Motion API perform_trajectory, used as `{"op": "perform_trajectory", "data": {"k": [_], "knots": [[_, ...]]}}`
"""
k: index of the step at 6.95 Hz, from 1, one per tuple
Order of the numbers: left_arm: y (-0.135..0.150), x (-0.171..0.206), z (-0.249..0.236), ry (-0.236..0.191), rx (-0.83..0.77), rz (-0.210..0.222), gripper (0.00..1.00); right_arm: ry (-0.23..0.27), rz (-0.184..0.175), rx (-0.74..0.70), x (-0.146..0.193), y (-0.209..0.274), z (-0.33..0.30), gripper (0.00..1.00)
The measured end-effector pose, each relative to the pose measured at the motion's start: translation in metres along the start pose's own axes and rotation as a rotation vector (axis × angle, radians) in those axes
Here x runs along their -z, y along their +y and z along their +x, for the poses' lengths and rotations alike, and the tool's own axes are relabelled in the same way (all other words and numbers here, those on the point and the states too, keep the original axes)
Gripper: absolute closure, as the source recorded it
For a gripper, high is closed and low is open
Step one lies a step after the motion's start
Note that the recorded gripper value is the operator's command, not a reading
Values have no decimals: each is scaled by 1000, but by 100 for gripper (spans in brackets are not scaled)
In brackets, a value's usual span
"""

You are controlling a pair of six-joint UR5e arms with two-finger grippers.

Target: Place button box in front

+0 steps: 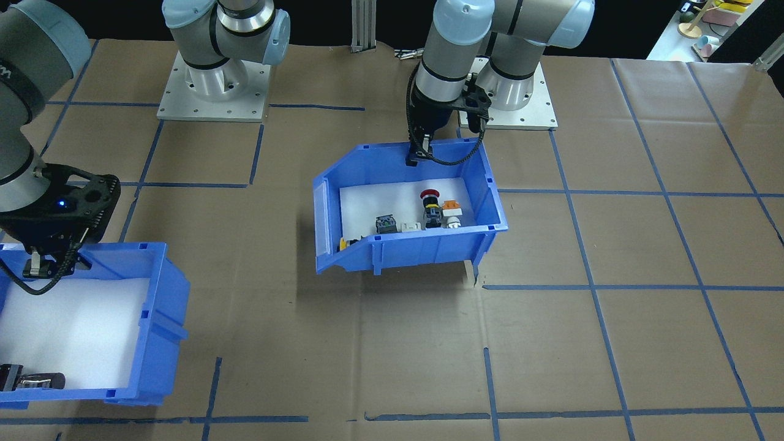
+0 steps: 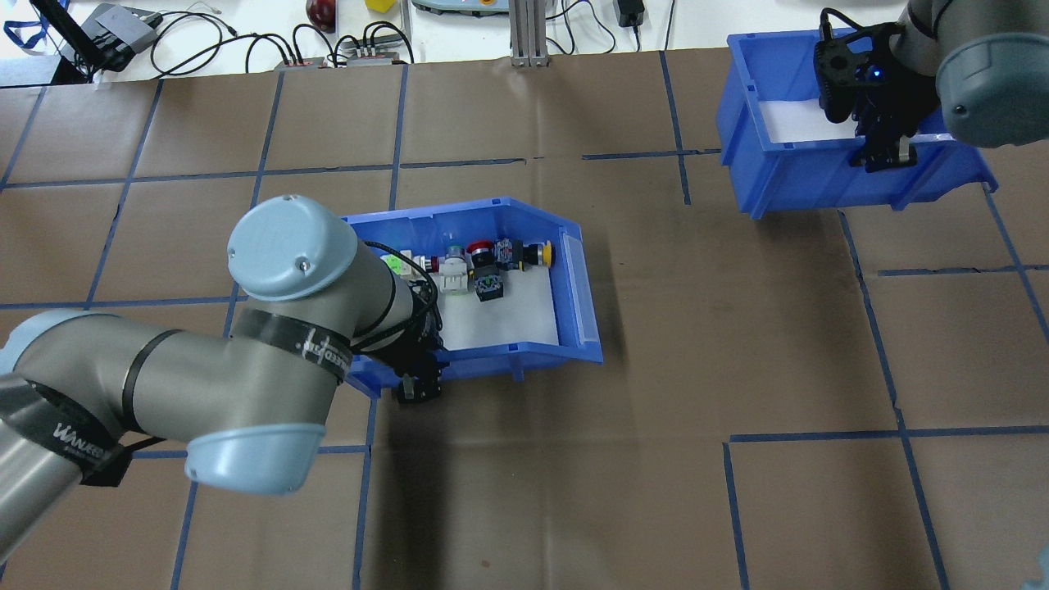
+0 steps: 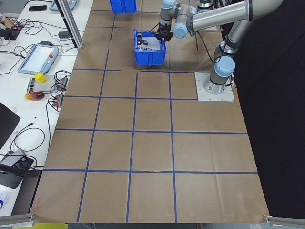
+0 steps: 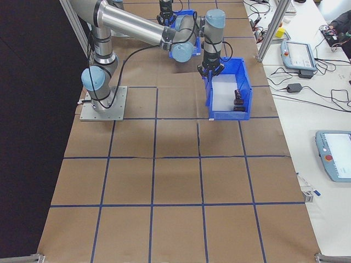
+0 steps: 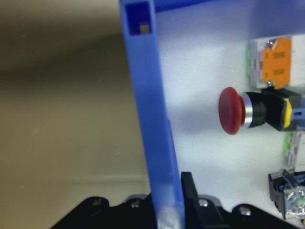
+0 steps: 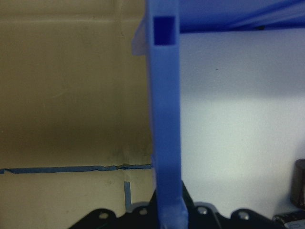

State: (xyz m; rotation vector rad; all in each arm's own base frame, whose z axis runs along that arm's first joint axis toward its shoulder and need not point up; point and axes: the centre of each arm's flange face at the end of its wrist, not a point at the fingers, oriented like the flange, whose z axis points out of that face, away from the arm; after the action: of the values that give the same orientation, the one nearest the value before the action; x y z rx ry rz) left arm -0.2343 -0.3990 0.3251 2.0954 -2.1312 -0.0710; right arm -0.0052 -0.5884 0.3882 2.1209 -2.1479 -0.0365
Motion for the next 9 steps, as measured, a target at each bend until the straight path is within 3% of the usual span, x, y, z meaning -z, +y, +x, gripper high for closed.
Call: {"op": "perform_trajectory", "data": {"k": [2,4,6,9], "knots": [[13,-2,86,20,-10,-10,100,-2,2,-1,-1,2,-1,92],[34,-23,150,15,-15,-69,100,-1,2,-1,-1,2,-1,92],[56,-54,177,-7,-44,-91,99,0,2,-1,0,2,-1,92],[74,-79,189,-24,-107,-84,98,-2,2,-1,-1,2,-1,92]]}}
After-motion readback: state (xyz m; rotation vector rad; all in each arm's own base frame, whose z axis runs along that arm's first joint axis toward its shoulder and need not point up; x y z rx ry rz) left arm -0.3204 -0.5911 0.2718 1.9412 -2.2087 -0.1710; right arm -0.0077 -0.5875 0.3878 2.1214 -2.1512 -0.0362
